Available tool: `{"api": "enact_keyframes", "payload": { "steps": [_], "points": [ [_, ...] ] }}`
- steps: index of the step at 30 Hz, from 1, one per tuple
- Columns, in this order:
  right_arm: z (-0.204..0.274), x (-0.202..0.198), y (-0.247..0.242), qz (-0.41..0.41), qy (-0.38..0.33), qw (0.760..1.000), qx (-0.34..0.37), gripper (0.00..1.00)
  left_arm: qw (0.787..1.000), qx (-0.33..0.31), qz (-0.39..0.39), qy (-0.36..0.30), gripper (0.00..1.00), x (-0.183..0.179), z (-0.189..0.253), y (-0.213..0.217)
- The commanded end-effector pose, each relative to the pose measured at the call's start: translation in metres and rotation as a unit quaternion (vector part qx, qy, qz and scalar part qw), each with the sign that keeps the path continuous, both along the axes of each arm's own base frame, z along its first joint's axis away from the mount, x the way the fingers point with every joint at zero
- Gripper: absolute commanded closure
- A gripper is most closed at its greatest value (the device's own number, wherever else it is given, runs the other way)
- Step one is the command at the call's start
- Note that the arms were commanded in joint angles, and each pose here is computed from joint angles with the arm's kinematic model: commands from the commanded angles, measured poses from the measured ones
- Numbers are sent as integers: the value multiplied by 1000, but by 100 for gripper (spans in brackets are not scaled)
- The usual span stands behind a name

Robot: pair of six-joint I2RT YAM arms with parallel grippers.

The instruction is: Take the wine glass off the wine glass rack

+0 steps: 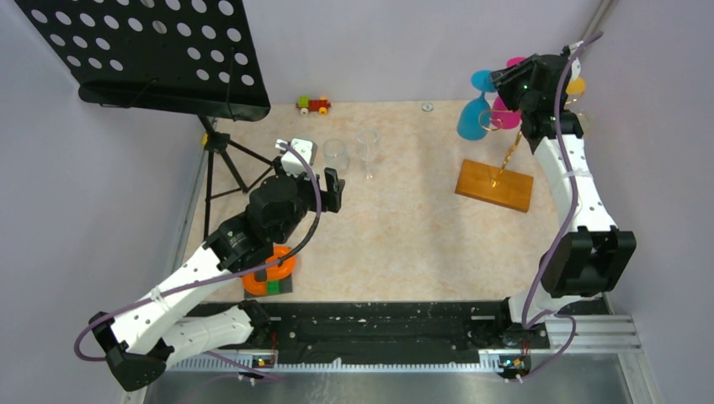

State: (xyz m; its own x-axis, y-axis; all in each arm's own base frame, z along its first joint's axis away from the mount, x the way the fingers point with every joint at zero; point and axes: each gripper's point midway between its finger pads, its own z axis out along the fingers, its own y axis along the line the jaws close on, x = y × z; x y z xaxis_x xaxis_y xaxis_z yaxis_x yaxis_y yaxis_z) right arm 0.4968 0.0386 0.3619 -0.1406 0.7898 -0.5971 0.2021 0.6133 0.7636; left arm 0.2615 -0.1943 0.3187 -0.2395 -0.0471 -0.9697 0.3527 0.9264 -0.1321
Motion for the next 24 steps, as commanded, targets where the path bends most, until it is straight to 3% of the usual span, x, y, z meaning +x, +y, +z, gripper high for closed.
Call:
{"api": "enact_keyframes", "payload": {
  "steps": [1,7,13,24],
  "points": [
    [48,-15,-3,-10,-61,998,-19,64,1000,-22,0,-13,18,-2,11,1],
    [46,-15,-3,-9,-61,998,-18,77,1000,-23,-1,-11,18,-2,11,1],
    [45,-13,0,-3,-65,998,-10,99,1000,-24,0,-11,18,-2,11,2],
    [75,-26,-4,-27,-158,986,51,100,1000,-25,1,-16,18,-3,15,3]
  ]
}}
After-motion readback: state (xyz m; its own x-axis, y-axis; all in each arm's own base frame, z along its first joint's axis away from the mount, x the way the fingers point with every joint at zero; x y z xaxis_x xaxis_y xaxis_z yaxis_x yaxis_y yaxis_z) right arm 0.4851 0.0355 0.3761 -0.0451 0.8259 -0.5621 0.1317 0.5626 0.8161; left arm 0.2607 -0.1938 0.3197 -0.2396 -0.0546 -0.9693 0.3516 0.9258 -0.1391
